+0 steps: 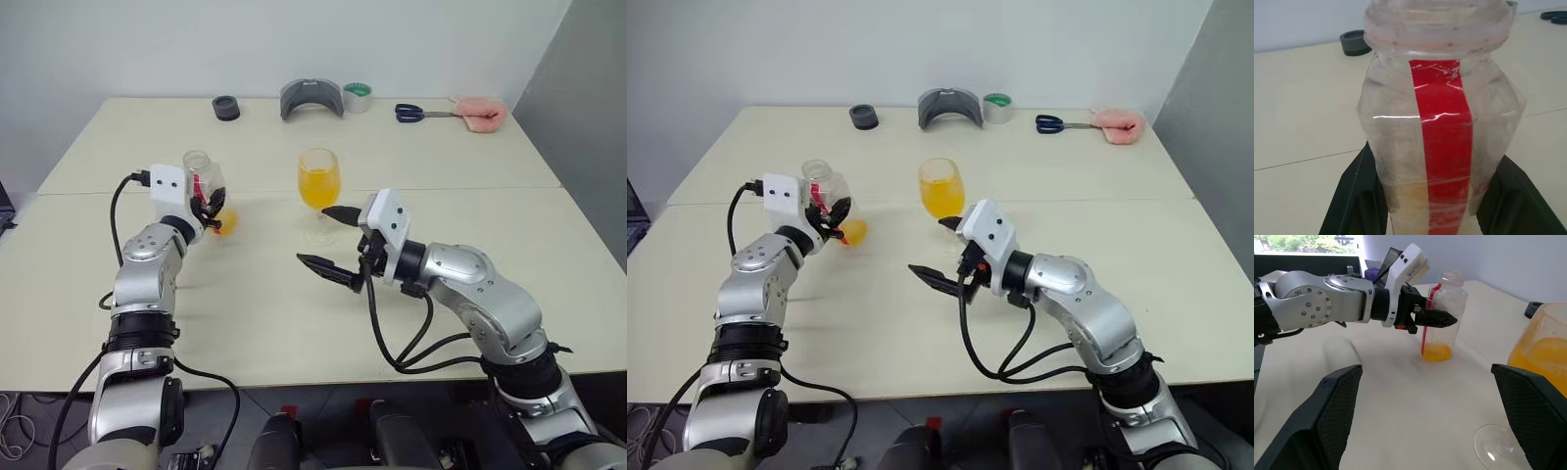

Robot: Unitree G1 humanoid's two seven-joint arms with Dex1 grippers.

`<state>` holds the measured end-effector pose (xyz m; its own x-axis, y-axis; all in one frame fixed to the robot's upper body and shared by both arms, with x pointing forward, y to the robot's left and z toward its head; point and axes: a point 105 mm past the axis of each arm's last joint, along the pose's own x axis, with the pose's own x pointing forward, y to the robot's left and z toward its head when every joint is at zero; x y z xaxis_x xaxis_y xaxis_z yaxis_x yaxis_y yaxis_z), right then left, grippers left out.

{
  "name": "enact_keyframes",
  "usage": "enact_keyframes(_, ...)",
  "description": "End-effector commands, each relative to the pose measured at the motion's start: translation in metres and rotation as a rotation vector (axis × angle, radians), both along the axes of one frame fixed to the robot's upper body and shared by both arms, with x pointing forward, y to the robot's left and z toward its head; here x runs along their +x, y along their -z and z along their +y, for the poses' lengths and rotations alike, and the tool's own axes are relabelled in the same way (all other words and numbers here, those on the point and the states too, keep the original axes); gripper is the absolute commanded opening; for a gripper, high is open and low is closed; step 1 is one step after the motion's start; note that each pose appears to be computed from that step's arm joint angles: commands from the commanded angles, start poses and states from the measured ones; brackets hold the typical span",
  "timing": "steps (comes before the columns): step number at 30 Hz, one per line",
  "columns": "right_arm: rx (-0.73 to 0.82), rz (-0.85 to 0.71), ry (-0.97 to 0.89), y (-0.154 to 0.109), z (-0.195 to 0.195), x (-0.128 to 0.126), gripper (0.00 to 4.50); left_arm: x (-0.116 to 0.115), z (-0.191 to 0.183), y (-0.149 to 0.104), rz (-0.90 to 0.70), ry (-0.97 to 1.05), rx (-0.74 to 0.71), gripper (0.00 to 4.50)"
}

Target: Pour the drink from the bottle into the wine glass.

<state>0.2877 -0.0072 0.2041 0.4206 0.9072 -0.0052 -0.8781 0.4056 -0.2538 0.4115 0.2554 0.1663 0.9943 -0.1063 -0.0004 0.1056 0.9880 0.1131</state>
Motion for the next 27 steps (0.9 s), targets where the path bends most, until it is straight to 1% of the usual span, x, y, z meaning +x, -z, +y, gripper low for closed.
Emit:
enact_keyframes(1,0.013,-0.046,-0.034,-0.012,0.007,-0.004,4.50,-0.003,0.009,0.001,-0.011,-0.038,-0.042,2.53)
enact_keyframes(7,0.017,-0.045,-0.035,-0.013,0.007,-0.004,4.50,-0.005,0.011,0.004,-0.006,-0.035,-0.052,4.35)
enact_keyframes(8,0.017,-0.043,-0.034,-0.013,0.007,-0.004,4.50,-0.005,0.010,0.004,-0.005,-0.031,-0.051,4.43)
enact_keyframes(15,0.013,-0.020,-0.025,-0.005,0.003,-0.004,4.50,-0.013,0.003,0.010,-0.024,0.006,-0.019,4.43)
enact_keyframes(19,-0.012,-0.013,0.041,0.020,-0.011,-0.001,4.50,-0.029,0.001,0.016,-0.042,0.007,0.009,4.43)
enact_keyframes(21,-0.010,-0.016,0.072,0.028,-0.018,0.001,4.50,-0.036,0.002,0.017,-0.056,-0.008,0.008,4.43)
enact_keyframes(25,0.048,-0.021,0.238,0.043,-0.040,0.014,4.50,-0.051,0.003,0.021,-0.073,-0.062,-0.001,4.43)
enact_keyframes(27,0.076,-0.025,0.314,0.048,-0.050,0.018,4.50,-0.057,0.000,0.025,-0.056,-0.072,0.004,4.43)
